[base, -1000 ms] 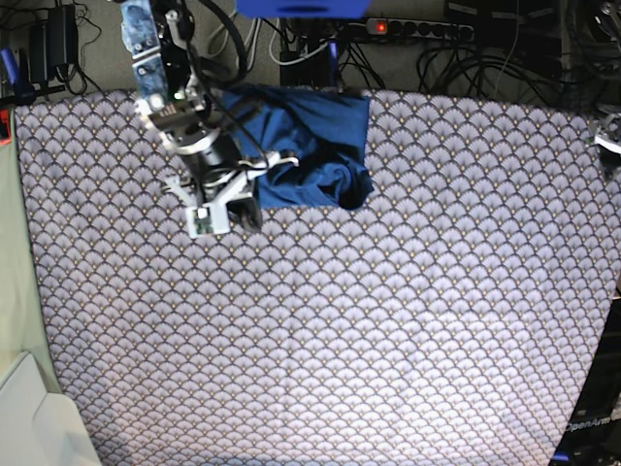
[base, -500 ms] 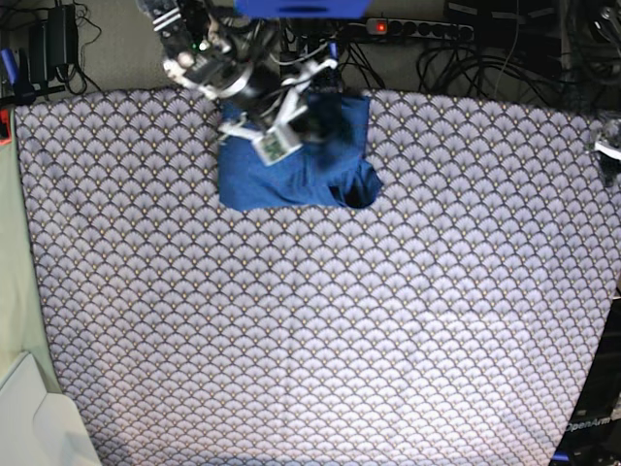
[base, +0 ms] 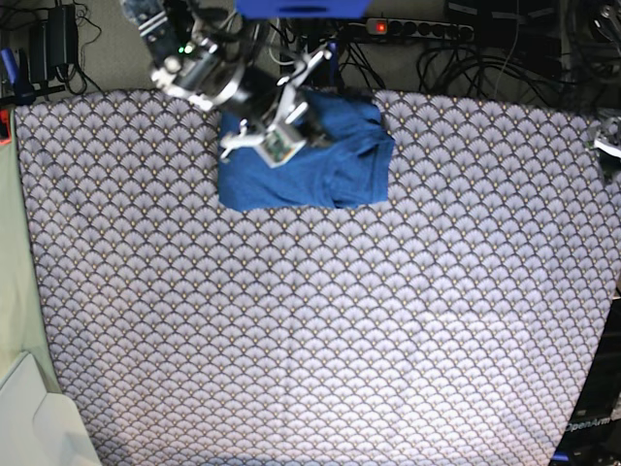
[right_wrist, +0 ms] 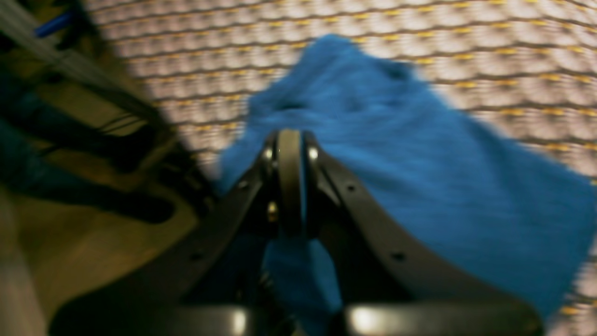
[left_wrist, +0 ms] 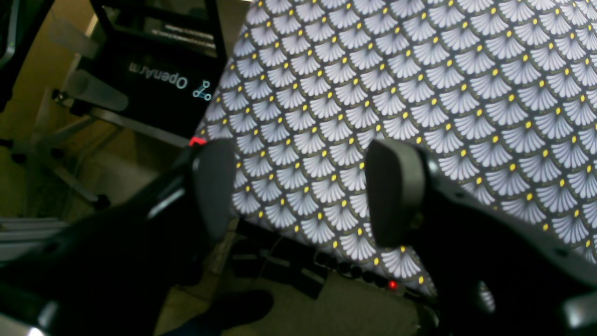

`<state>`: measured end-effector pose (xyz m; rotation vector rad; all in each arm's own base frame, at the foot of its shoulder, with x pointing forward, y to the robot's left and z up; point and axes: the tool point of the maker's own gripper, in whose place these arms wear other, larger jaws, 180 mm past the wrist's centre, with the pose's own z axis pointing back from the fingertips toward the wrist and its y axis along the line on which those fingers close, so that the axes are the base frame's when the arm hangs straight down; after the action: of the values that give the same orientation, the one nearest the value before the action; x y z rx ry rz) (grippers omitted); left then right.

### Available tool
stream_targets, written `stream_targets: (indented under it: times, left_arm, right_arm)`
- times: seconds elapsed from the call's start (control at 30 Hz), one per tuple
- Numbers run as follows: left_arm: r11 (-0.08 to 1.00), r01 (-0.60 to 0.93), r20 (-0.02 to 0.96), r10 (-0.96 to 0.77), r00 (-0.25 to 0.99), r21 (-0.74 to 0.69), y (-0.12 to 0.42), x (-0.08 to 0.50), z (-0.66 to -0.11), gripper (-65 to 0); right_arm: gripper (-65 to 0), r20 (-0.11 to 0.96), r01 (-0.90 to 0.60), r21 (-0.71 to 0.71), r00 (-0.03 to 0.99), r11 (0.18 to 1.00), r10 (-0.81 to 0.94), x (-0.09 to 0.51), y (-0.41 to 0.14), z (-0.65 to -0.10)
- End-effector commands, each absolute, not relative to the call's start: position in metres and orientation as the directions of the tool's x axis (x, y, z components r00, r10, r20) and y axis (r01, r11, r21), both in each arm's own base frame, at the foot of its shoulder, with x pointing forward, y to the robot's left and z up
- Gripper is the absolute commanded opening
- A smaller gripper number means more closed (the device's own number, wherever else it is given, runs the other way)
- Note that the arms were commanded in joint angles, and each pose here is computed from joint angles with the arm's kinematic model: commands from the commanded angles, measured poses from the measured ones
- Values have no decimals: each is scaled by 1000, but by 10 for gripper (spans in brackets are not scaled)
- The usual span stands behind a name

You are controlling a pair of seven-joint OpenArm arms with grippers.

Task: Fold the T-shirt properly
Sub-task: 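Lift and tuck the loose fabric with the right gripper onto the stack, then release the fabric and withdraw the right gripper from the stack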

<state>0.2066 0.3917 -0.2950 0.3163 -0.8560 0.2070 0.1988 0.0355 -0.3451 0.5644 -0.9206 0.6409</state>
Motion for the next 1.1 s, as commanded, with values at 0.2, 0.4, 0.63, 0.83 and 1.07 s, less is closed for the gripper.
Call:
stream_targets:
  times: [0.2, 0.4, 0.63, 0.83, 1.07]
  left_arm:
    - [936, -296, 786, 35, 617, 191, 387, 208, -287, -224]
    - [936, -298, 790, 38, 612, 185, 386, 209, -287, -224]
    - [935, -299, 788, 37, 614, 190, 387, 209, -287, -224]
    - [935, -300, 787, 39, 616, 189, 388, 209, -288, -224]
    - [937, -302, 799, 41, 600, 179, 386, 214, -285, -224]
  right_arm:
    - [-648, 889, -642, 114, 407, 758, 210, 234, 1, -329]
    - [-648, 864, -628, 138, 454, 766, 216, 232, -3, -349]
    - [-650, 818, -571, 169, 537, 803, 209, 228, -23, -385]
    - [-650, 800, -468, 152, 575, 871, 170, 231, -66, -397]
    - [-650, 795, -466, 157, 583, 871, 169, 224, -66, -398]
